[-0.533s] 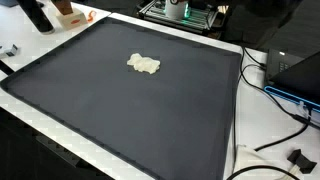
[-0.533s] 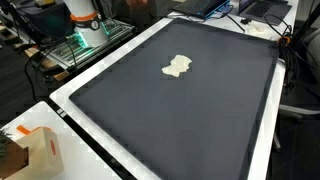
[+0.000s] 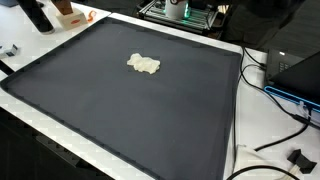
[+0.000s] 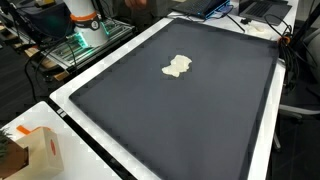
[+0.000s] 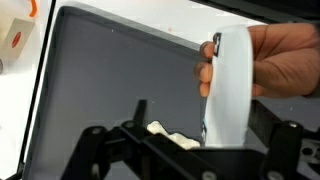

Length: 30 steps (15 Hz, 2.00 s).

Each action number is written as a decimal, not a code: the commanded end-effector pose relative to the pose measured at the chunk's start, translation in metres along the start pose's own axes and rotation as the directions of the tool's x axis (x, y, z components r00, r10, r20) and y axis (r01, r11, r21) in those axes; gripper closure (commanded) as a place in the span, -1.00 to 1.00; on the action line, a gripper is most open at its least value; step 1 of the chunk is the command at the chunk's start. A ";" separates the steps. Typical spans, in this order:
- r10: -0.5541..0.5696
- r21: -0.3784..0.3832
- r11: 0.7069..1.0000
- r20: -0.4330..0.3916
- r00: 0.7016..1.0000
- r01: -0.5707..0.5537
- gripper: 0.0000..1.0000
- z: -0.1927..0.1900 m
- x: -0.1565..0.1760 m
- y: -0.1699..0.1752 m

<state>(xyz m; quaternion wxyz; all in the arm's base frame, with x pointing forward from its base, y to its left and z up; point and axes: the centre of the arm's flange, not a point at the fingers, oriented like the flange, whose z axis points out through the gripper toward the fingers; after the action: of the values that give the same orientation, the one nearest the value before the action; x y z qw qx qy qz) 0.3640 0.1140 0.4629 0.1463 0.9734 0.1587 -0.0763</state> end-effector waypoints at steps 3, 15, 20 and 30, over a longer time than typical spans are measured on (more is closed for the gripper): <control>0.003 0.002 1.000 0.007 1.000 -0.003 -1.00 -0.001 0.000 -0.001; 0.004 0.004 1.000 -0.001 1.000 -0.004 1.00 0.000 -0.001 -0.003; -0.004 0.005 1.000 -0.003 1.000 0.004 0.93 -0.001 0.000 -0.002; -0.003 0.007 1.000 0.000 1.000 0.003 0.93 0.000 0.001 -0.001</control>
<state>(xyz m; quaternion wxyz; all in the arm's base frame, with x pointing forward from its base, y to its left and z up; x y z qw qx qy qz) 0.3641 0.1153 0.4621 0.1427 0.9738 0.1596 -0.0772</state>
